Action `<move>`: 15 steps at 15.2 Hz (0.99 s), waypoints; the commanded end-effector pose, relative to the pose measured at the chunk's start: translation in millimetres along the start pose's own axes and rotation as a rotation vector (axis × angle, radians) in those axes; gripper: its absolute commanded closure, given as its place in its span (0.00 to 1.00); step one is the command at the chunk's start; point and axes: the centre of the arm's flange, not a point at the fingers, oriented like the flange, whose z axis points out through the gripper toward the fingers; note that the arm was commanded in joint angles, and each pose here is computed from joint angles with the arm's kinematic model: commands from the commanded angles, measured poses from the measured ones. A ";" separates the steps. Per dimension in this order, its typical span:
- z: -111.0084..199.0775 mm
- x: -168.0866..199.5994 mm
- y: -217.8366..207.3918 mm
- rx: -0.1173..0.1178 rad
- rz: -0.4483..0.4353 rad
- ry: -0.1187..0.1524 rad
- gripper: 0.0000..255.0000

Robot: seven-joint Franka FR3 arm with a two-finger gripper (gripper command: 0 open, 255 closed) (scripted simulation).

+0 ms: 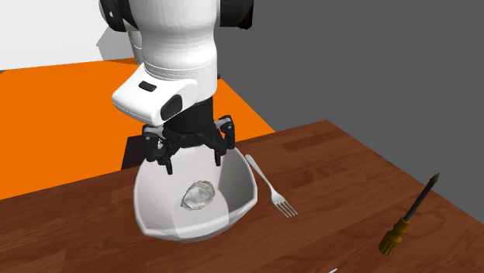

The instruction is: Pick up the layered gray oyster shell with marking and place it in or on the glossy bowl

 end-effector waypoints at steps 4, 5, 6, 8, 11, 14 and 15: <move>0.0 0.0 0.0 0.000 0.000 0.000 0.00; -13.2 0.0 0.0 0.000 0.000 0.000 0.00; -26.4 0.0 0.0 0.000 0.000 0.000 0.00; -50.0 0.0 0.0 0.000 0.000 0.000 0.00; -50.0 0.0 0.0 0.000 0.000 0.000 0.00; -50.0 0.0 0.0 0.000 0.000 0.000 0.00; -50.0 0.0 0.0 0.000 0.000 0.000 0.00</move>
